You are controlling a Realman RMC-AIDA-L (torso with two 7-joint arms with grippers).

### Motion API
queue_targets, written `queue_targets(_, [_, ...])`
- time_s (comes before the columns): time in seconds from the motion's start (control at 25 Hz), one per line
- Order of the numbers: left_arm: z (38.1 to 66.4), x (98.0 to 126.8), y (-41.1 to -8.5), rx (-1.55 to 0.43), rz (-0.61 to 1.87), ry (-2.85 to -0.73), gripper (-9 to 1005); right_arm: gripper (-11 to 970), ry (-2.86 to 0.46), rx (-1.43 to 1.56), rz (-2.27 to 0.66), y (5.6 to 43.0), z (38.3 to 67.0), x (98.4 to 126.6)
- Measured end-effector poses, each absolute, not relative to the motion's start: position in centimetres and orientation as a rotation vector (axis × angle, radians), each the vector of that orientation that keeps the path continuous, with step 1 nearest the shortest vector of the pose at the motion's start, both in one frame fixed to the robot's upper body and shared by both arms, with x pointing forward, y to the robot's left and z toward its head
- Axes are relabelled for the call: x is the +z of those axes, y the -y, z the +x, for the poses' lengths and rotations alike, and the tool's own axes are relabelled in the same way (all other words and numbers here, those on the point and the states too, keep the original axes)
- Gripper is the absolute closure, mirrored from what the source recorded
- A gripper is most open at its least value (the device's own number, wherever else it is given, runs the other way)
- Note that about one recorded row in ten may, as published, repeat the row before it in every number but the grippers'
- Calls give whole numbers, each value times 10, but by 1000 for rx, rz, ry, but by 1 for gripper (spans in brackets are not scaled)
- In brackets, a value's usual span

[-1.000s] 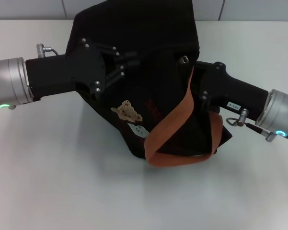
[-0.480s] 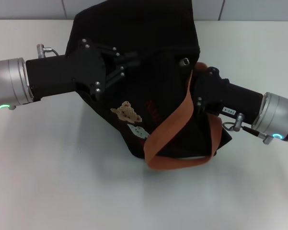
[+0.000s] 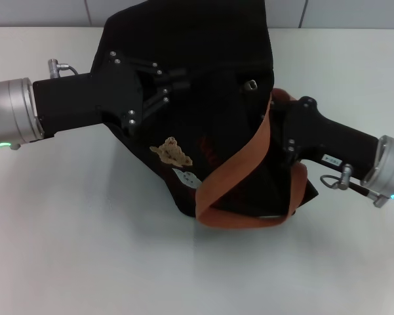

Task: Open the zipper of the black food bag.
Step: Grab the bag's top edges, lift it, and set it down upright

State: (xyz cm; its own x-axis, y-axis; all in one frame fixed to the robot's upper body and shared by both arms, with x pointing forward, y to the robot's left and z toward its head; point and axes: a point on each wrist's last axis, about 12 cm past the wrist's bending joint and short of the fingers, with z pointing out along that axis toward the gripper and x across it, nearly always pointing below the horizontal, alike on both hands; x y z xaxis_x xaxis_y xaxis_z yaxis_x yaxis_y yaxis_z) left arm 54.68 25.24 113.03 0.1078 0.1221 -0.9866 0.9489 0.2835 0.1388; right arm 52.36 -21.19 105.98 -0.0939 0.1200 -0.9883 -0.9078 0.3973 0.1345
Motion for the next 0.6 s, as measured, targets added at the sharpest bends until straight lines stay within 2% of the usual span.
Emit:
queue_targets(0.08, [546,1131,-254,-849,1113,-1315,902,965,-1384,1018,-763,218,521,1060])
queue_targets(0.36, [544,1131,-258,-851,1098,-1311,902,958,-1389,987,-689,236,517,1061])
queue_targets(0.6, [543,1131,-258,-857,1099,-1304,902,903,-1398,979,-677,238,517,1060])
